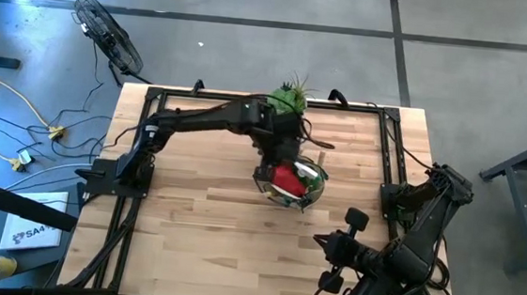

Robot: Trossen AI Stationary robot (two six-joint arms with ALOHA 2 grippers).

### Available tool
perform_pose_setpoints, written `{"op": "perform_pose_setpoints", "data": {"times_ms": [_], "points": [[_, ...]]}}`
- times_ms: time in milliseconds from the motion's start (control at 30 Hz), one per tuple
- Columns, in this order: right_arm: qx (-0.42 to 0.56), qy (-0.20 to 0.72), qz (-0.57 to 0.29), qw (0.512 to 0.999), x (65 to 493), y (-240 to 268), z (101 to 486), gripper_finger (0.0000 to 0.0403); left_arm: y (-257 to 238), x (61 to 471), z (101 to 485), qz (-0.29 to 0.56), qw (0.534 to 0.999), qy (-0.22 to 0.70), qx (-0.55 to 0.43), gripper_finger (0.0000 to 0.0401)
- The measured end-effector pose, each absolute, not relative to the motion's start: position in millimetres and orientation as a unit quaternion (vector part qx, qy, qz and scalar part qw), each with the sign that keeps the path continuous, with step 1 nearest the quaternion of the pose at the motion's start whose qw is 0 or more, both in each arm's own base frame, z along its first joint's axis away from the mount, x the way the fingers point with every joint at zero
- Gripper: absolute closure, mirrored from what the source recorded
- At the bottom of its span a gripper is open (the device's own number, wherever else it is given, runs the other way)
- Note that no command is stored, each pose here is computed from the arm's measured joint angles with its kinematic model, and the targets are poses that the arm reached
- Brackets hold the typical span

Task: Pick & Place Garden tools in Gardening bag
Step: Return to Home Position

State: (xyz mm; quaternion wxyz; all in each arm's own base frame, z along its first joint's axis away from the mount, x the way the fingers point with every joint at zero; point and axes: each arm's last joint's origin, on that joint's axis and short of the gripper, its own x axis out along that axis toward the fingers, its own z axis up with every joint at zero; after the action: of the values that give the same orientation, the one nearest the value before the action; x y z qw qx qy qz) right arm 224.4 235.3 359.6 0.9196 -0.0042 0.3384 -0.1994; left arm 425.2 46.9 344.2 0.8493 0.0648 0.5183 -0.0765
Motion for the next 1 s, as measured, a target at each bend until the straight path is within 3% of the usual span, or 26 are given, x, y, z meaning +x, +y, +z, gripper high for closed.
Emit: {"op": "perform_pose_setpoints", "data": {"times_ms": [133,267,467,633,800,1000], "points": [[-0.018,0.335,-0.190,0.922,219,229,370,0.0398,43,404,372,-0.039,0.839,0.540,0.060,0.0401],[-0.014,0.298,-0.171,0.939,199,206,404,0.0398,35,370,406,-0.030,0.854,0.517,0.054,0.0401],[-0.018,0.216,-0.140,0.966,145,159,455,0.0398,16,310,464,-0.033,0.895,0.441,0.059,0.0401],[-0.007,0.172,-0.092,0.981,89,115,468,0.0398,10,234,506,-0.003,0.920,0.387,0.064,0.0401],[0.045,0.117,-0.066,0.990,51,70,436,0.0398,9,162,520,0.032,0.948,0.313,0.055,0.0401],[0.097,0.078,-0.035,0.992,36,47,349,0.0398,4,112,478,0.003,0.984,0.176,0.027,0.0401]]}}
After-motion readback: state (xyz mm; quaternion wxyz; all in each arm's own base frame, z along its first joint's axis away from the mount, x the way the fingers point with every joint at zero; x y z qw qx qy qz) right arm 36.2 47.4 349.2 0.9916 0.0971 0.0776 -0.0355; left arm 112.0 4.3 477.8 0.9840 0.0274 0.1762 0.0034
